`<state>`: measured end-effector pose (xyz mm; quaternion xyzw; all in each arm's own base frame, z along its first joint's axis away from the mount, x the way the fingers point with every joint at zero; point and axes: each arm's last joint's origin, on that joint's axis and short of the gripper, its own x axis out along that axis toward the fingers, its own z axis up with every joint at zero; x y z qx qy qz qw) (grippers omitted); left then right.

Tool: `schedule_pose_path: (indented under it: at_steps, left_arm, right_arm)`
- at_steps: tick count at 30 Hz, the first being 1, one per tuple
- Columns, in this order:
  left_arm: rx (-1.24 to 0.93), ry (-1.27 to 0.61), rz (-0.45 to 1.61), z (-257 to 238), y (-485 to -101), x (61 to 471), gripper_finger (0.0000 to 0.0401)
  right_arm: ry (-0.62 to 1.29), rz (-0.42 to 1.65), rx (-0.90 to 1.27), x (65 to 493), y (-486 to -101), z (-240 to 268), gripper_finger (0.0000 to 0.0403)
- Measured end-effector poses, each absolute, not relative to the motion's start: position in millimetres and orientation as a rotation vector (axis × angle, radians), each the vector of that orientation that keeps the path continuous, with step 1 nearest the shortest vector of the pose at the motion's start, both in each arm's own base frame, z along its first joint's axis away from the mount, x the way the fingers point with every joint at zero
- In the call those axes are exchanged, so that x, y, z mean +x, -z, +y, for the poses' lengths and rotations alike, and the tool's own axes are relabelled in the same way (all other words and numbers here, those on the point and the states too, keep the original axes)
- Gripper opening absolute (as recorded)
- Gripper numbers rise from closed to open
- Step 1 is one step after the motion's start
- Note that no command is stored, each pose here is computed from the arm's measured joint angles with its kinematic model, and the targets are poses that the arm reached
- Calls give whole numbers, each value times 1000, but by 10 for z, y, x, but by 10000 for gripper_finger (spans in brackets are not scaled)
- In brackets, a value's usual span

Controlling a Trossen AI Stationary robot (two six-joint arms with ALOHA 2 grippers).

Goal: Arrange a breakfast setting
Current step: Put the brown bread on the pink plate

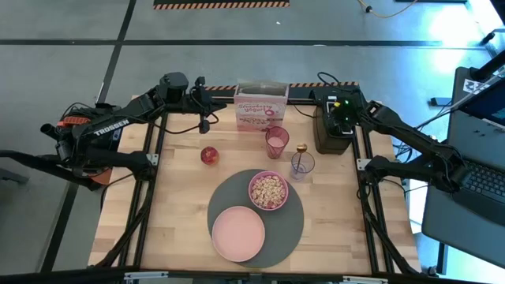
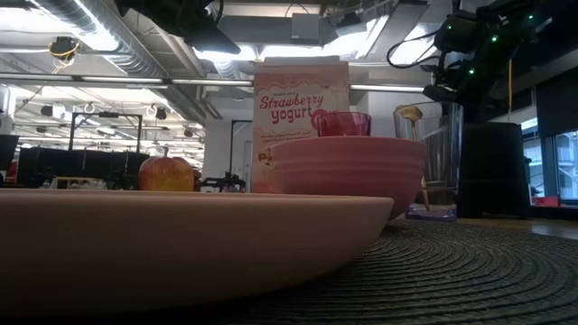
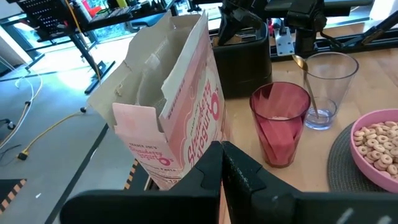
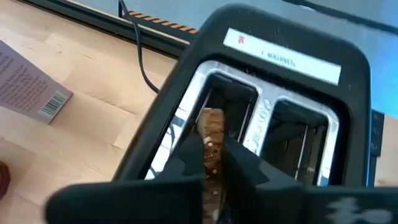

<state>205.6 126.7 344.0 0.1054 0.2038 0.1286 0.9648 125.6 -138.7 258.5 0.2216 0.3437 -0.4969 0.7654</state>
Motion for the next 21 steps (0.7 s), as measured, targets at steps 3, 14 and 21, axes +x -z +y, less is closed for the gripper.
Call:
schedule_pose_path:
  at_steps: [3,14,21]
  left_arm:
    - [213,-260,413,1267,-3440,2056,0]
    - [213,-261,413,1267,-3439,2056,0]
    - [212,-261,414,1267,-3439,2056,0]
  right_arm:
    - [1079,743,467,1261,-2592,-1393,12]
    - [1114,695,376,1270,-2853,-1423,15]
    - [1088,646,303,1297,-3164,-1400,9]
